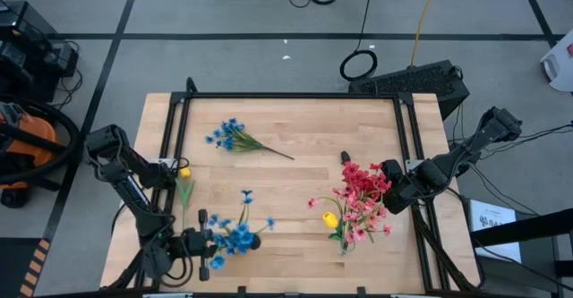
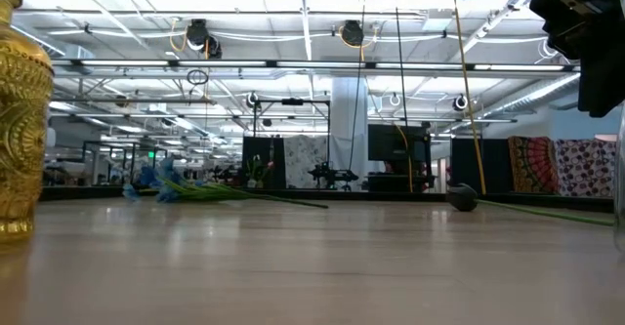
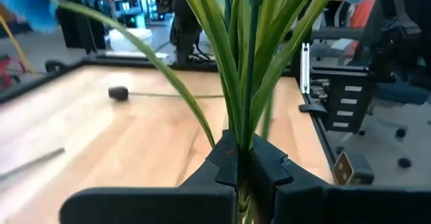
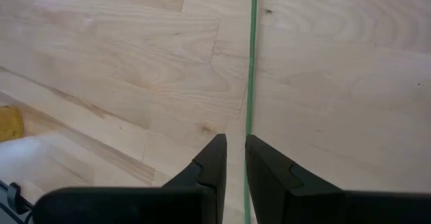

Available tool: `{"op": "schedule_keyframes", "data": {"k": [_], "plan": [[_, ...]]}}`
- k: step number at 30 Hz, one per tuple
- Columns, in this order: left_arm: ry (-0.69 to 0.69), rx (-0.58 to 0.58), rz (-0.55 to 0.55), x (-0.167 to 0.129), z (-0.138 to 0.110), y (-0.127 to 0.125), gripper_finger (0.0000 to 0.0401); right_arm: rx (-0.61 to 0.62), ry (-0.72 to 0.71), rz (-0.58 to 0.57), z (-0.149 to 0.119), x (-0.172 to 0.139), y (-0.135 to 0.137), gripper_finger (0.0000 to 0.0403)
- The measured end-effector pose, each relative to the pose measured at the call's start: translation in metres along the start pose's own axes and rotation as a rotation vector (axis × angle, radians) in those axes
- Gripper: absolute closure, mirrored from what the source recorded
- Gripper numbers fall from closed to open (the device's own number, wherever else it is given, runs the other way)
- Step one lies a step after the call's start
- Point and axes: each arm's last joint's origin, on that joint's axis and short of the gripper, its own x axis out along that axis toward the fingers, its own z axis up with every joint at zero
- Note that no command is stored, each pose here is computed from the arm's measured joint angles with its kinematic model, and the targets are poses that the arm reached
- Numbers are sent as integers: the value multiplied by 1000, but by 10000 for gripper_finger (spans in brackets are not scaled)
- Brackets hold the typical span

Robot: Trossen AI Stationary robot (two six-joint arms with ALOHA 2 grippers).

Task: Sort flowers into vase by color
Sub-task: Put the bottom blue flowers into the yellow vase

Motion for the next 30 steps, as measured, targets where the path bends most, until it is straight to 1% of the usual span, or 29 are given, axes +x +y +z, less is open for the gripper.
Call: {"op": "schedule_keyframes", "data": {"k": [4,12,15,18,26,30], "plan": [[-9,-34,4,-1,-5,4,390,1,1,2,0,0,0,355],[-5,-11,-9,-1,-6,4,390,1,1,3,0,0,0,355],[-5,-6,-9,-1,-6,4,382,1,1,3,0,0,0,355],[-5,-5,-10,-1,-6,4,361,1,2,3,0,0,0,355],[4,12,-23,-4,-7,3,281,1,2,3,0,0,0,355],[5,11,-42,-12,-3,4,258,-6,2,3,0,0,0,355]]}}
